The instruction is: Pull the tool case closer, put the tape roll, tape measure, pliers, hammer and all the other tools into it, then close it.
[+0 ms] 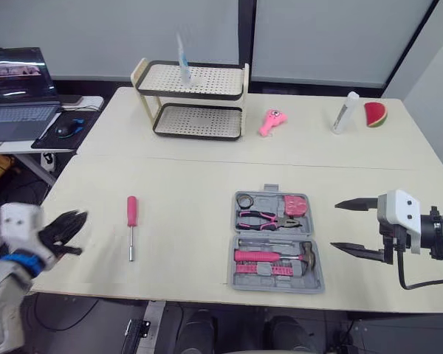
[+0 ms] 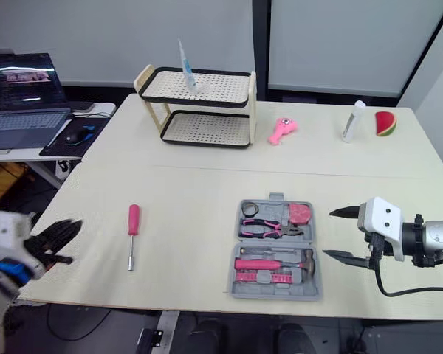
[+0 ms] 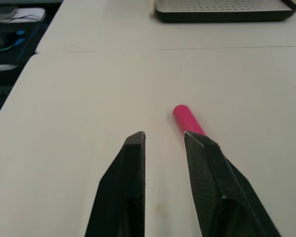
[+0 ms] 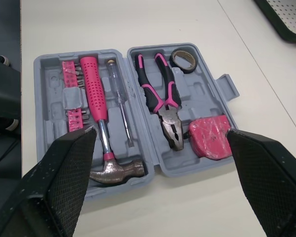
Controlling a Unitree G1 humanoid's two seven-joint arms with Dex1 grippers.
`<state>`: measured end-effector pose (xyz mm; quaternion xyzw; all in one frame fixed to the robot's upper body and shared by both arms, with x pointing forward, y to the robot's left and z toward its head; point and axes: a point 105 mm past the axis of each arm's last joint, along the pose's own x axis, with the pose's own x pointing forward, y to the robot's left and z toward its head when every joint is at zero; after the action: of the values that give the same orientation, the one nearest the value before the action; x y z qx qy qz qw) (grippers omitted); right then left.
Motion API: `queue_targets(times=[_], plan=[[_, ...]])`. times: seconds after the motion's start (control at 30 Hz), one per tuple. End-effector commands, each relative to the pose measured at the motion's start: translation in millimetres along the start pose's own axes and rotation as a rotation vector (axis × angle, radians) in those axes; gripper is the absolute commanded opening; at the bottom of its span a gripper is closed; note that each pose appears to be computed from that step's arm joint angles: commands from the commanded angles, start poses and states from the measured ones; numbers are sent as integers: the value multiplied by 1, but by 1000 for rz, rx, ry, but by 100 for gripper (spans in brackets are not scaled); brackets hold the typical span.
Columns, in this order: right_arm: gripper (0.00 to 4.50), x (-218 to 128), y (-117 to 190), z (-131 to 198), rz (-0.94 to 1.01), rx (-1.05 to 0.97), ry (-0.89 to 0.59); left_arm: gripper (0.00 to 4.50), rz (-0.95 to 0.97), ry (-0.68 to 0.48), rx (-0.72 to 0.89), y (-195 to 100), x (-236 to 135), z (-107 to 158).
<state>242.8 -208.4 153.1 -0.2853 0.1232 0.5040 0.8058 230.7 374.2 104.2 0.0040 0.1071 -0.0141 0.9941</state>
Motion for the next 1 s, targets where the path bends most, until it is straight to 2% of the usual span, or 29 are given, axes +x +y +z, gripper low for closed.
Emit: queue_targets(times=[0.03,0.13,0.23,0.4,0.57,0.77,1.0], plan=[[450,-16,-11,-7,-114,20,-10,250,61,-8,-41,19,-18,-9],[450,-24,-13,-24,-181,59,2,345,43,41,-54,20,-27,-24],[450,-30,-9,-40,-205,66,35,440,16,64,-54,18,-30,-28],[450,-37,-2,-61,-232,99,70,446,-21,83,-48,13,-28,-30],[450,-34,-6,-55,-228,104,43,446,-1,77,-50,13,-28,-30],[450,-20,-13,-33,-144,43,-3,446,49,67,-76,14,-32,-34],[450,9,-1,18,114,-11,-81,446,69,61,-103,-1,-34,-37]])
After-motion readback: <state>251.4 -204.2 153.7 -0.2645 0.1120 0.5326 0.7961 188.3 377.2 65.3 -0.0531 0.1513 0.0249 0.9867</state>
